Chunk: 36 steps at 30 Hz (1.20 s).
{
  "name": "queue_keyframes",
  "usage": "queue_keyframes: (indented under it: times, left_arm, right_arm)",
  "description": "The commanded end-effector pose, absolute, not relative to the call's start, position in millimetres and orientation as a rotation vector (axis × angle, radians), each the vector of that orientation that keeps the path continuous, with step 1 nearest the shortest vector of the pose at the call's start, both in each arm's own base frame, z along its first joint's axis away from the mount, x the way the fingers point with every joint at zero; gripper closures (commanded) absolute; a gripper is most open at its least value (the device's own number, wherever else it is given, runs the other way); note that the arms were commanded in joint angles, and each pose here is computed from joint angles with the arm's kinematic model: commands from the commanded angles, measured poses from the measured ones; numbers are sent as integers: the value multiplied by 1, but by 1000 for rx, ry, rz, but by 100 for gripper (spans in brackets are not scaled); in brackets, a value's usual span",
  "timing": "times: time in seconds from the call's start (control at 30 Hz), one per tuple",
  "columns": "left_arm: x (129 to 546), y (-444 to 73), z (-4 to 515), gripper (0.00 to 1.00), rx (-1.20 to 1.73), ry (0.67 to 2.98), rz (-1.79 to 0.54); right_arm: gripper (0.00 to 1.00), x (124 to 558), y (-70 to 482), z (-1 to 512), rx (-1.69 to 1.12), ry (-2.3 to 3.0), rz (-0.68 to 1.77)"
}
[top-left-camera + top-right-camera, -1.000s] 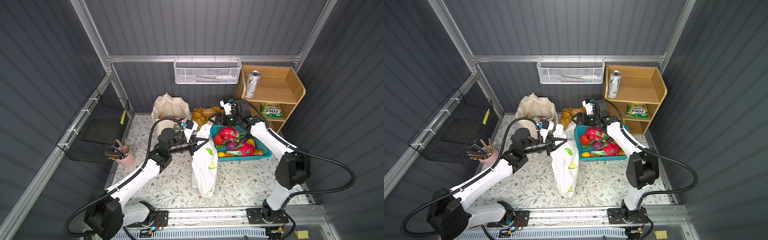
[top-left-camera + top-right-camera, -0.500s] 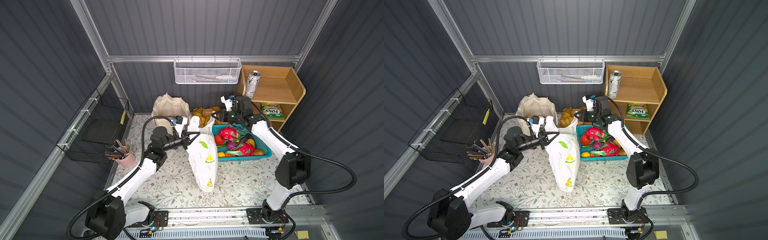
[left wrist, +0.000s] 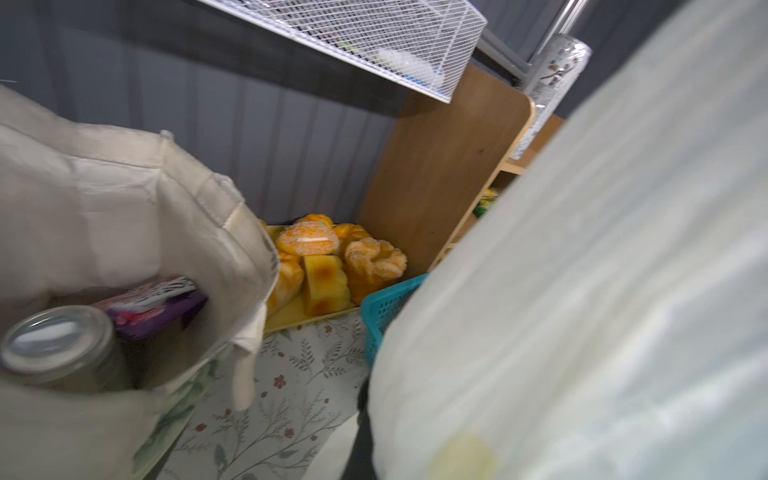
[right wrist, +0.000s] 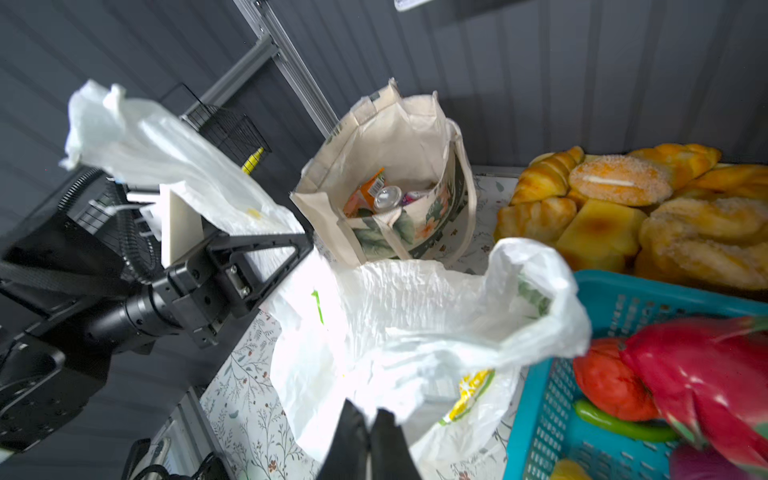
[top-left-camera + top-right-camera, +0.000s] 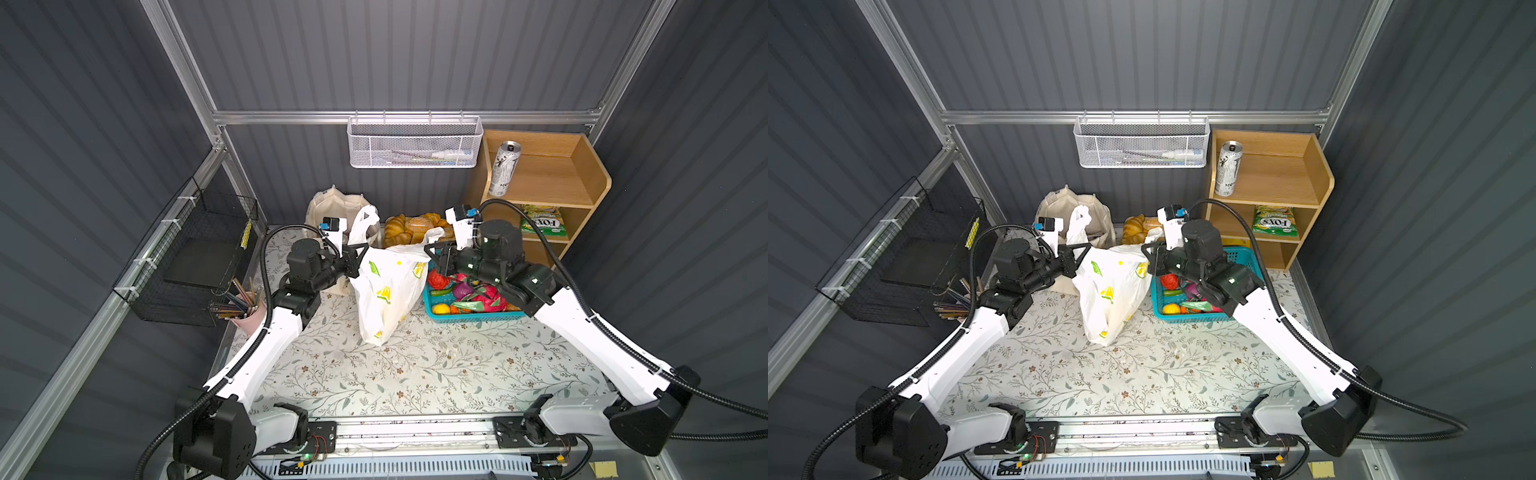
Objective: Place the mixed food into the grocery bags and tie them
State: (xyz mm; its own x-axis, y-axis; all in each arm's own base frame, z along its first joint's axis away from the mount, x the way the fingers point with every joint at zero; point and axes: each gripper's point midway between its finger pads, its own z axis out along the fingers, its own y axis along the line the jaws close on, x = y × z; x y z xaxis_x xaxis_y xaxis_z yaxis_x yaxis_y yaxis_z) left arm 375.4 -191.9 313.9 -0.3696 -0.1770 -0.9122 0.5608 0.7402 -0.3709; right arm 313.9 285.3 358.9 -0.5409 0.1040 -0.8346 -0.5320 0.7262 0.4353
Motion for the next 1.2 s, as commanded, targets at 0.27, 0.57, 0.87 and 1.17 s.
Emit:
queue_keyframes:
  times: [0.27,0.57,0.87,1.17]
  left_arm:
    - [374,-221,312,100,484,1791,-933]
    - [344,-257,309,100,737,1766,-1258]
    - [354,-264,287,89,750,1819,-1315]
    - [333,-271,294,100,880,1753,-1441]
  right_arm:
    - [100,296,322,367,-495,1952,774]
    - [100,260,310,418,-606,1828,795]
    - [100,259,326,383,-657,1926,773]
    - [100,283,333,350,-802,1984,594]
